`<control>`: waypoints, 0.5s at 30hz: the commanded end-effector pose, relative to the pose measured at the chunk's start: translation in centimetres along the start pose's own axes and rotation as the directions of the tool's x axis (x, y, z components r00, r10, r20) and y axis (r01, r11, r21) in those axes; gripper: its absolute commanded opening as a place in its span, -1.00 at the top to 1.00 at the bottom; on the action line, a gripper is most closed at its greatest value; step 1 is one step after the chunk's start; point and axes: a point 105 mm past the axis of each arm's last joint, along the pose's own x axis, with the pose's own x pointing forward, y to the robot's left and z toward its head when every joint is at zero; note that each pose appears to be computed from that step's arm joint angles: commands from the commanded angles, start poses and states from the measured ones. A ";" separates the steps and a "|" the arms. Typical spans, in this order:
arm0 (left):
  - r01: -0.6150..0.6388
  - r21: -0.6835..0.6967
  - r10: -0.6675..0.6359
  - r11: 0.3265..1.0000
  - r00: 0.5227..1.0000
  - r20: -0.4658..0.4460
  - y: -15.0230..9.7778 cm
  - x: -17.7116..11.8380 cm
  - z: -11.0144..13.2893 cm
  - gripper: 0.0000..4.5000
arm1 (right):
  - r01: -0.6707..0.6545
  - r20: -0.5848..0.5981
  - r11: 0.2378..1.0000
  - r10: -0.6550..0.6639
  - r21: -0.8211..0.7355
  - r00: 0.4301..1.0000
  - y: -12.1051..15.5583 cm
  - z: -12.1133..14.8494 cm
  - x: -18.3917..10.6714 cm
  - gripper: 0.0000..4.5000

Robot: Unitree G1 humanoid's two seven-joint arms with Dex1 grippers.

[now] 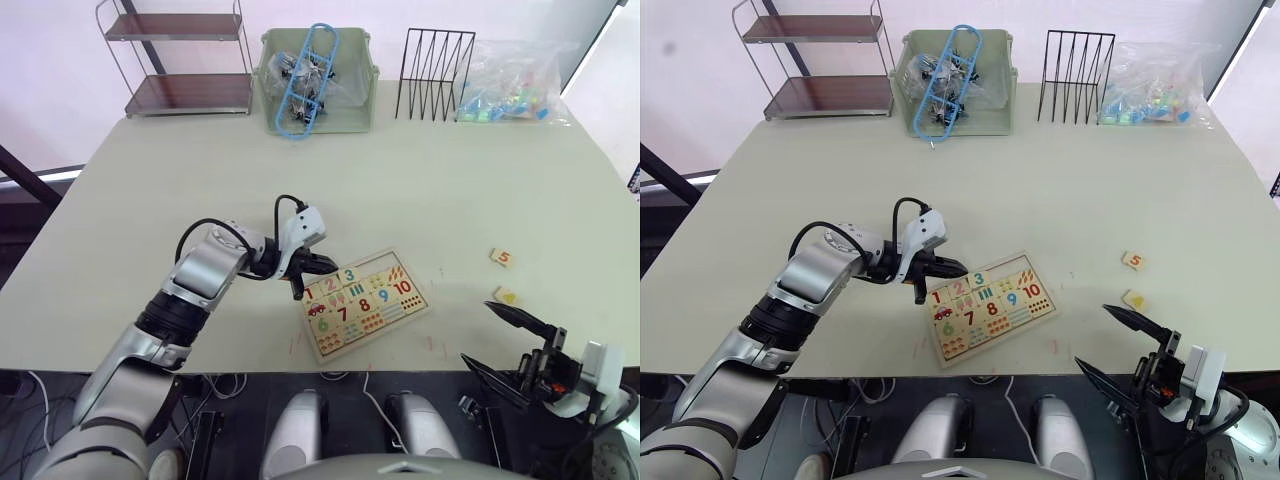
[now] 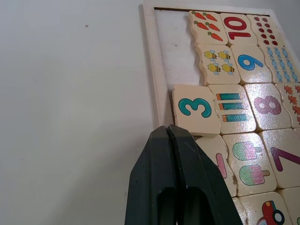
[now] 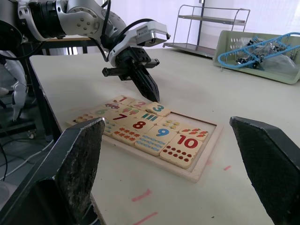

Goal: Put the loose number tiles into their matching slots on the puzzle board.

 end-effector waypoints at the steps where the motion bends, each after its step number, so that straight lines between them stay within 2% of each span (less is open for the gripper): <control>1: 0.011 0.031 -0.012 0.999 1.000 0.015 -0.4 -0.1 0.7 0.98 | -0.017 0.019 0.999 0.018 -0.031 1.000 0.1 0.9 0.3 -1.00; 15: 0.027 0.033 -0.028 0.999 1.000 0.007 -0.9 0.2 0.6 0.98 | -0.016 0.017 0.999 0.016 -0.030 1.000 0.2 0.8 0.3 -1.00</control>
